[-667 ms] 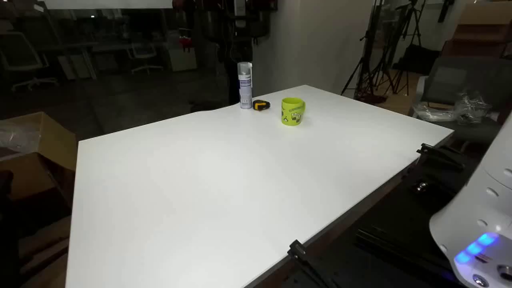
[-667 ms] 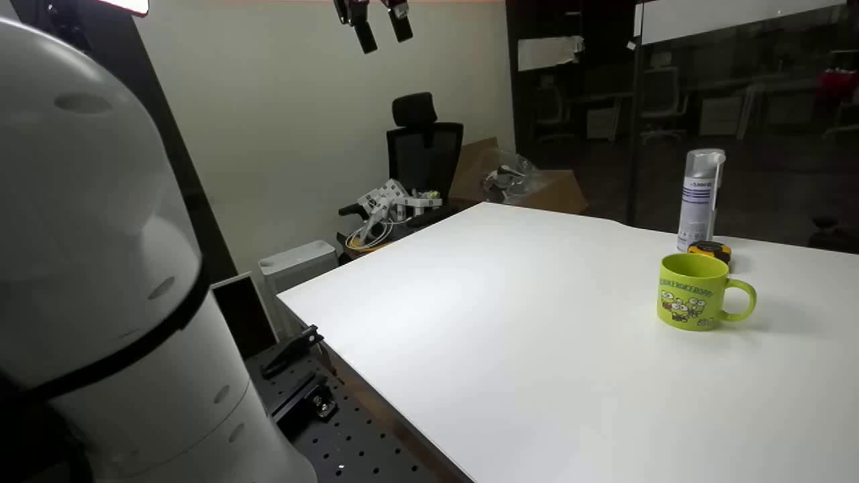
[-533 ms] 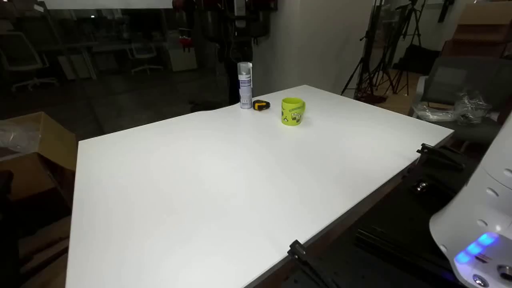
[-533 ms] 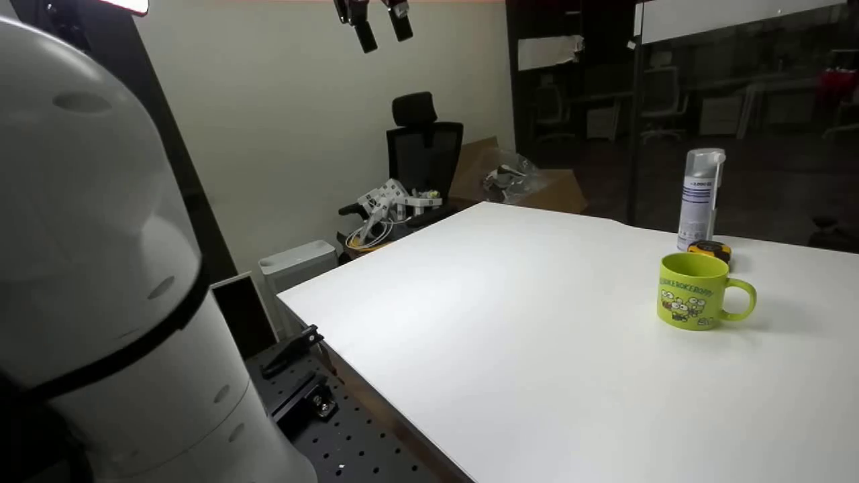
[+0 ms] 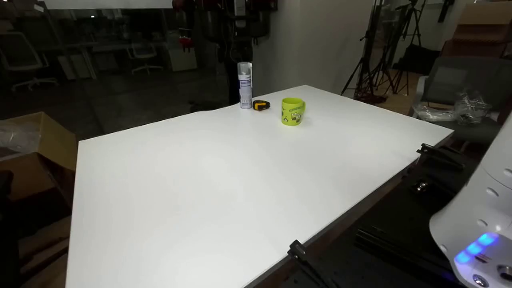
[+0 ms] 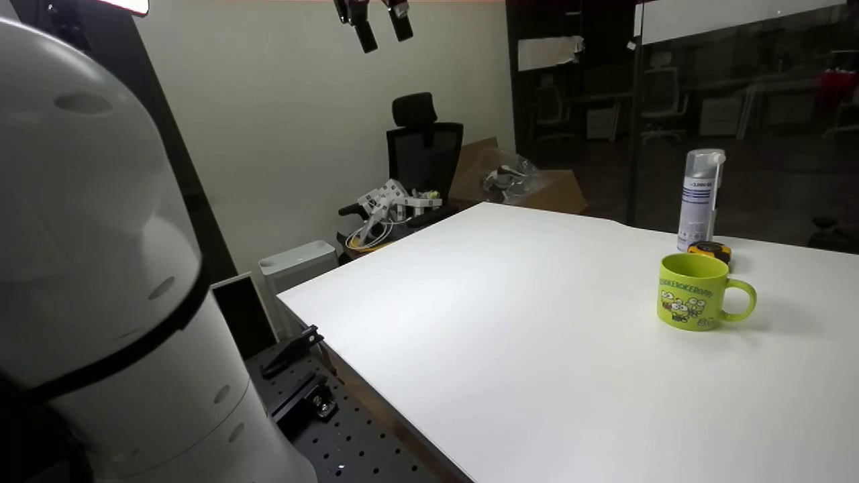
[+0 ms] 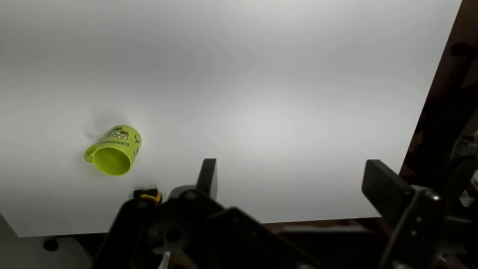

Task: Move the mug to the left

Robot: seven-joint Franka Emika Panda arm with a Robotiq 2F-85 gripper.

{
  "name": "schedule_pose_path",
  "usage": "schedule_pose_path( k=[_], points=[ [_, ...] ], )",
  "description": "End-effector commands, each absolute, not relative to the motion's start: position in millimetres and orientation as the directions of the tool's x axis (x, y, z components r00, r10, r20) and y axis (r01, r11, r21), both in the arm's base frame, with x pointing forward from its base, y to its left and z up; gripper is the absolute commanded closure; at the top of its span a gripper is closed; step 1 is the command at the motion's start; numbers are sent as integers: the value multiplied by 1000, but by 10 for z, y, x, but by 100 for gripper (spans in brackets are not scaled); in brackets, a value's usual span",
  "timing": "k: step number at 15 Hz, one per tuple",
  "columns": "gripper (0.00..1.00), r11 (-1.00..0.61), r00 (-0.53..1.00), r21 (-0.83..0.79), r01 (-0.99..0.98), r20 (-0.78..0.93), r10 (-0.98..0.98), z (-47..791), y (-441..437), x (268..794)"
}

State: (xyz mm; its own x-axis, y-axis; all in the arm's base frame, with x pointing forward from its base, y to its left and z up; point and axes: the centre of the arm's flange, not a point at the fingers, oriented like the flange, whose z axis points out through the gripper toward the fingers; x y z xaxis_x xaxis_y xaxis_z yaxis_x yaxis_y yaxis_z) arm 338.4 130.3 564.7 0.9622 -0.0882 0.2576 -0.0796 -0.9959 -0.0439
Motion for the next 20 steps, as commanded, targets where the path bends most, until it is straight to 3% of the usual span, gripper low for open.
schedule_pose_path(
  k=[1, 8, 16, 20],
  points=[
    [0, -996, 962, -44, -80, 258, -88, 5647, 1303, 3384],
    [0, -997, 950, -2, -71, 304, -68, 5500, 1083, 3679],
    [0, -967, 951, -3, -254, 180, -250, 4439, -216, 4437],
    [0, -961, 945, -13, -275, 177, -273, 4278, -390, 4365]
  ],
)
